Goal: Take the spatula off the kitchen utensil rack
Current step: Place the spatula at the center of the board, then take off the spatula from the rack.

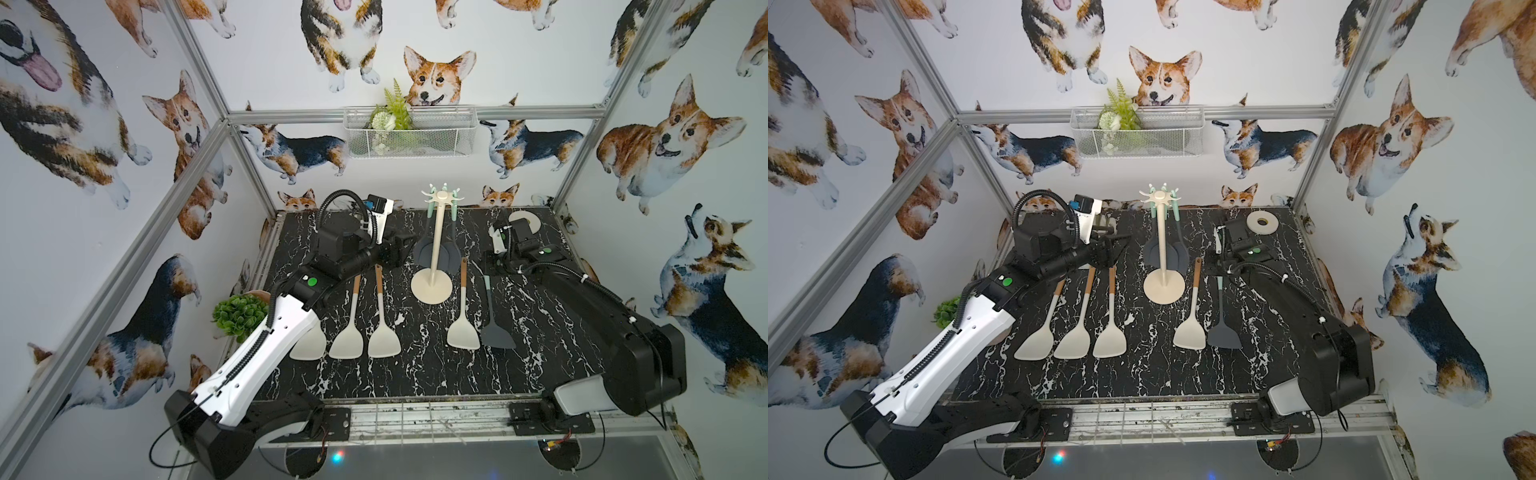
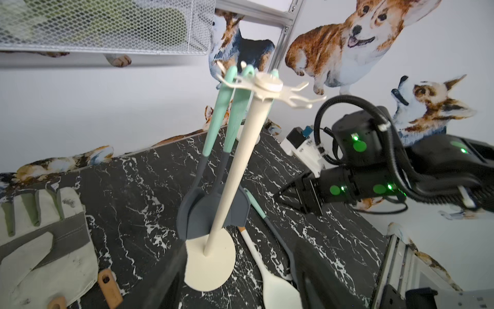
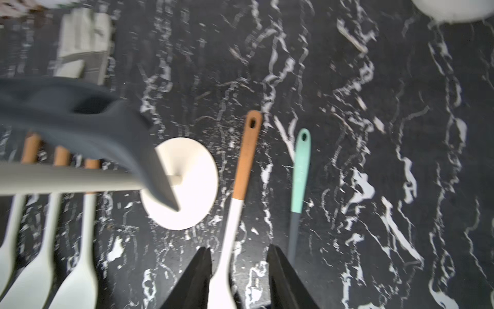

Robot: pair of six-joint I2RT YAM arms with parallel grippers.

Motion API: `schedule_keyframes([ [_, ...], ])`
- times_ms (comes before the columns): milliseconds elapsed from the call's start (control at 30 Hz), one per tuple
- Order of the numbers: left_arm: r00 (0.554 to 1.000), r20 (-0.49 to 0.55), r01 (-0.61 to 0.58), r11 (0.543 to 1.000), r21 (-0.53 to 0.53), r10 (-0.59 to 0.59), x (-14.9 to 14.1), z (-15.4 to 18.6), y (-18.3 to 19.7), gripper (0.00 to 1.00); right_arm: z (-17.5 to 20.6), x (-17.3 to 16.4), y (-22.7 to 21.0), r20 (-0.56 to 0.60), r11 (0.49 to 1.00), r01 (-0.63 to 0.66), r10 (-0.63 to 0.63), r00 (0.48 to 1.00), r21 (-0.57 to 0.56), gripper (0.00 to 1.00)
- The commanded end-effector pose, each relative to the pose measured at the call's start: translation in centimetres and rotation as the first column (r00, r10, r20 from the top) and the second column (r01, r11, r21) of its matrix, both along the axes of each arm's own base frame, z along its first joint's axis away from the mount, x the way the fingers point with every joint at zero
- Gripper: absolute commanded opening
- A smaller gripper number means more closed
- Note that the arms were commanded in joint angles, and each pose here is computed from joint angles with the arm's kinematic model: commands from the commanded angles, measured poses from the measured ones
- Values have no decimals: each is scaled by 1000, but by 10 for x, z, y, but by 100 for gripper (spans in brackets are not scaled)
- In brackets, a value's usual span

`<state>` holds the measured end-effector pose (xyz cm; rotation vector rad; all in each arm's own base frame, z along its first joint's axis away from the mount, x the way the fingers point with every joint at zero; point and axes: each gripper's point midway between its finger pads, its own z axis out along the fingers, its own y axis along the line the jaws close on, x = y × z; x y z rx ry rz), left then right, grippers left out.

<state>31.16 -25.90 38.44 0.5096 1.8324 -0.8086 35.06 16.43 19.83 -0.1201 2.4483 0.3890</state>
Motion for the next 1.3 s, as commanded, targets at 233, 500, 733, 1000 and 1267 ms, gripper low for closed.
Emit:
schedule_keyframes([
  [233, 983, -128, 108, 982, -157, -129, 22, 44, -44, 68, 83, 24, 47, 428, 982, -140, 74, 901, 124, 45],
  [500, 975, -200, 39, 957, -288, -100, 55, 52, -48, 66, 82, 50, 64, 460, 981, -164, 97, 882, 107, 46],
  [733, 959, -259, 22, 943, -333, -114, 75, 42, -55, 61, 87, 57, 72, 497, 975, -203, 132, 858, 90, 44],
  [1000, 952, -273, 40, 943, -329, -136, 75, 34, -58, 60, 86, 63, 82, 511, 967, -252, 196, 837, 43, 43],
  [1267, 950, -276, 49, 945, -322, -143, 71, 30, -55, 60, 86, 69, 85, 515, 965, -262, 216, 829, 18, 17],
])
